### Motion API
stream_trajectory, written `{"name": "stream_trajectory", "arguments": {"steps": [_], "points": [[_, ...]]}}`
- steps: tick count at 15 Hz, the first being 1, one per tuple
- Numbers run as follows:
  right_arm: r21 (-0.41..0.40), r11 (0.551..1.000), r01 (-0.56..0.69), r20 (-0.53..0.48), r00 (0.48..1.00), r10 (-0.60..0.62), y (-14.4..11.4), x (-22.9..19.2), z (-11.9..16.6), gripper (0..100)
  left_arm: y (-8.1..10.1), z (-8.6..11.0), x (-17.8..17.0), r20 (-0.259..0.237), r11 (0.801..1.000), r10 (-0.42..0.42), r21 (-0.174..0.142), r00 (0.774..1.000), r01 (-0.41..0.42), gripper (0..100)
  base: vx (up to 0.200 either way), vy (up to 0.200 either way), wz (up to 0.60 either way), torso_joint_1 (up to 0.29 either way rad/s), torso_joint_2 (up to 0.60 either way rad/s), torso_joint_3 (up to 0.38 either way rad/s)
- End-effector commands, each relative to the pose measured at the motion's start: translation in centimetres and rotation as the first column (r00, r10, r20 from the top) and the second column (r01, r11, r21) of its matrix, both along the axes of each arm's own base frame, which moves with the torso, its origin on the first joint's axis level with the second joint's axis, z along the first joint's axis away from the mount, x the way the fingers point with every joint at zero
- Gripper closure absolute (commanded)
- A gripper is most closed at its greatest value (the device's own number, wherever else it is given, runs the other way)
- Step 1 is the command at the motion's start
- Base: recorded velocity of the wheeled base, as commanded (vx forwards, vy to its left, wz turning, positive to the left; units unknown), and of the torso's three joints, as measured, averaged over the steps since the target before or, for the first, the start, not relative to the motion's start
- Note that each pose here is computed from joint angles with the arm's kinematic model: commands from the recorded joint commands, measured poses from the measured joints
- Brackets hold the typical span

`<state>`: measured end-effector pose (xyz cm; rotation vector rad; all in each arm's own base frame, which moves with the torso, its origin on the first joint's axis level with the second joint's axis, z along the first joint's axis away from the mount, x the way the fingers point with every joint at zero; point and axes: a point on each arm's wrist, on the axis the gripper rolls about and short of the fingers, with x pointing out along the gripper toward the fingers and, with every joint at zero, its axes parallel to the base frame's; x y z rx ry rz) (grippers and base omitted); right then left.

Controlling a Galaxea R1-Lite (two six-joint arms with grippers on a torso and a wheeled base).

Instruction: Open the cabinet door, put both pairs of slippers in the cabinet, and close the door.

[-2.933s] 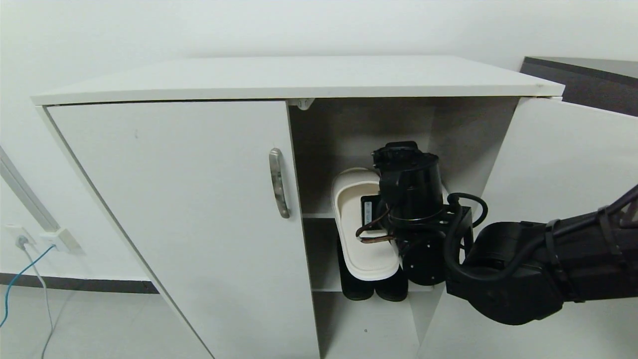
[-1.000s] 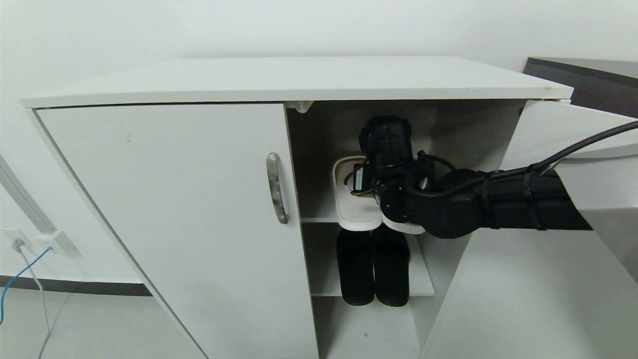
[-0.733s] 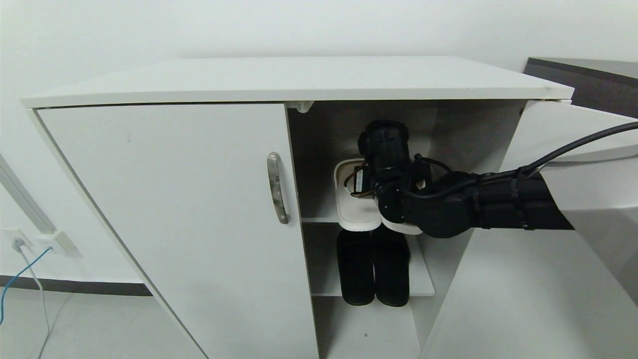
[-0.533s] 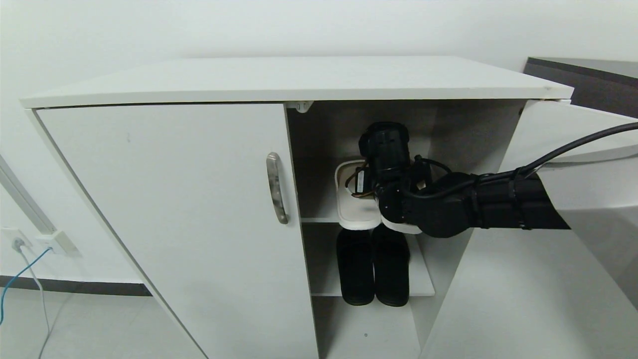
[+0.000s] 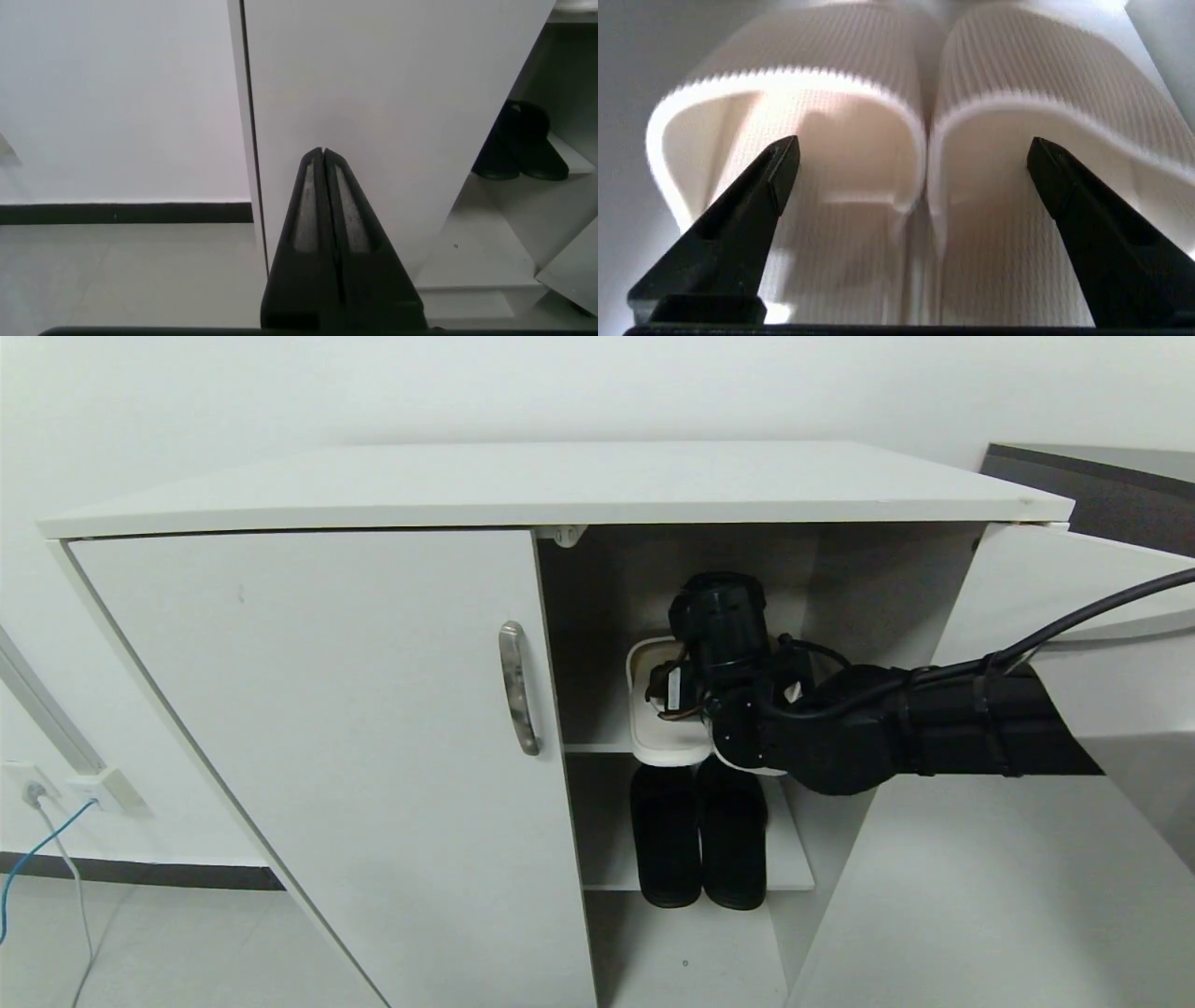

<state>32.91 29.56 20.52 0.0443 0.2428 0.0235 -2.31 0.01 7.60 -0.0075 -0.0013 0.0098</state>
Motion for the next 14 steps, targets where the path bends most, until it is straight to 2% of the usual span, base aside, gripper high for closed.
{"name": "stream_trajectory", "arguments": {"steps": [1,10,14], "points": [[0.008,1.000,-0.022,0.005,1.000,0.022,-0.5,-2.0,1.2,0,0.0,0.0,0.0,-0.001,1.000,0.001,0.000,1.000,-0.001,100,0.000,0.000,0.00,0.000,0.00,0.000],[-0.003,0.992,-0.126,-0.021,0.992,0.126,-2.3,-9.7,2.5,0,0.0,0.0,0.0,-0.001,1.000,-0.001,0.001,1.000,0.001,100,0.000,0.000,0.00,0.000,0.00,0.000],[0.021,0.983,-0.183,-0.015,0.983,0.183,-3.4,-13.0,2.9,0,0.0,0.0,0.0,-0.001,1.000,-0.001,0.001,1.000,0.001,100,0.000,0.000,0.00,0.000,0.00,0.000]]}}
